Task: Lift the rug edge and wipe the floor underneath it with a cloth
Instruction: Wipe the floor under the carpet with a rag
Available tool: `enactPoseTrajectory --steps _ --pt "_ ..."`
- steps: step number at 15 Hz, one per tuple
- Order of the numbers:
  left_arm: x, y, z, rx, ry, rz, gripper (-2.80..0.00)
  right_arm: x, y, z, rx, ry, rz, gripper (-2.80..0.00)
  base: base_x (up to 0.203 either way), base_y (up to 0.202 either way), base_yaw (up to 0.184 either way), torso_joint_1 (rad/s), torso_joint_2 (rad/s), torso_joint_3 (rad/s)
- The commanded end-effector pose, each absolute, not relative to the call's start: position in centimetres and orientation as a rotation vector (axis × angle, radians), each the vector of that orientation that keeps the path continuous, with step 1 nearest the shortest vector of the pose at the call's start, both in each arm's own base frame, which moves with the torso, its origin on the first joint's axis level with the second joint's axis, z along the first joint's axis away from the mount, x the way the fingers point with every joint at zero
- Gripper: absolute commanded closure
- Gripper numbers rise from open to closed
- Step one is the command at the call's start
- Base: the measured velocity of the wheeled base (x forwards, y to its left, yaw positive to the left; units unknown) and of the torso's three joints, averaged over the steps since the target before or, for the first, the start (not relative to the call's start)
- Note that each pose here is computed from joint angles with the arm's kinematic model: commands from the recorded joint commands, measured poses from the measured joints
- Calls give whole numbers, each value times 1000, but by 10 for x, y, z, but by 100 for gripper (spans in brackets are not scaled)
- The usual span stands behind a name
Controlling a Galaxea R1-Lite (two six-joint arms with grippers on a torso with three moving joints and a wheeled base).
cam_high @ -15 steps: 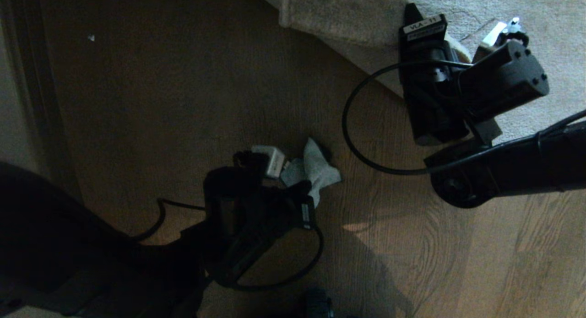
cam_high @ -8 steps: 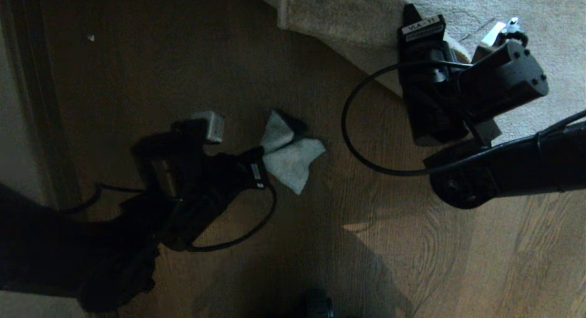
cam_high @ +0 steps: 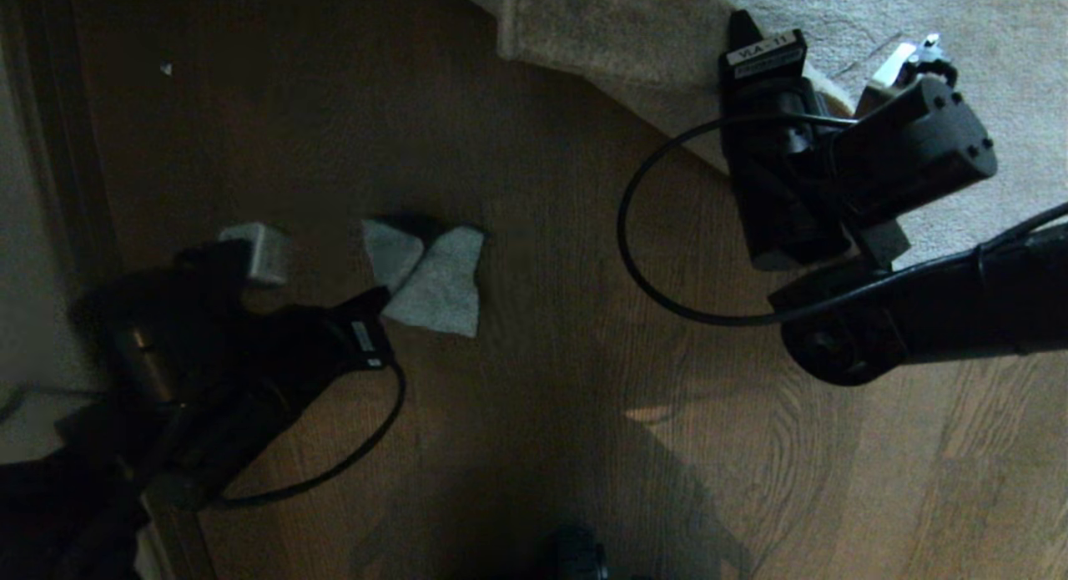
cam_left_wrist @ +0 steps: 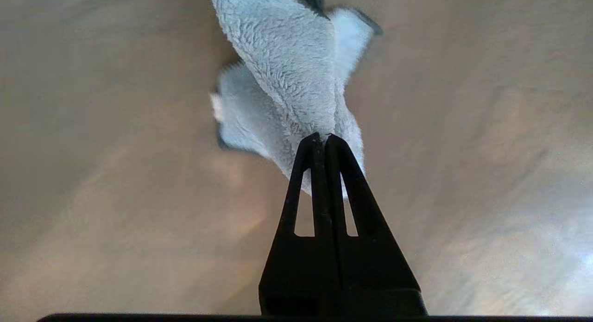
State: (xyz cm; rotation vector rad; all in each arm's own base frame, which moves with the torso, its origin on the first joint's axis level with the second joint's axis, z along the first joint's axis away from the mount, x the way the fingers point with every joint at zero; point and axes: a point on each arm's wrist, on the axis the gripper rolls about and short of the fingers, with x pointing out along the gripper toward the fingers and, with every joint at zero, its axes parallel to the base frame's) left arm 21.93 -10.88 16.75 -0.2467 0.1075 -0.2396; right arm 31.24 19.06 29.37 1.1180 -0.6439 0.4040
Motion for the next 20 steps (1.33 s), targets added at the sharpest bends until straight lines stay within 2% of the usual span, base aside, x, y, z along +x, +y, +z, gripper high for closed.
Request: enactPoseTrajectory --steps 1,5,9,20 --pt "200 -91 166 -250 103 -208 0 309 189 297 1142 -684 421 0 0 0 0 0 0 0" --pt "178 -83 144 -221 185 -212 0 309 190 296 1142 -681 421 0 0 0 0 0 0 0" --pt "169 -100 135 -198 238 -322 0 309 189 296 1142 -681 419 0 0 0 0 0 0 0" --pt "162 -216 110 -84 396 -738 0 311 190 292 1135 -673 411 0 0 0 0 0 0 0"
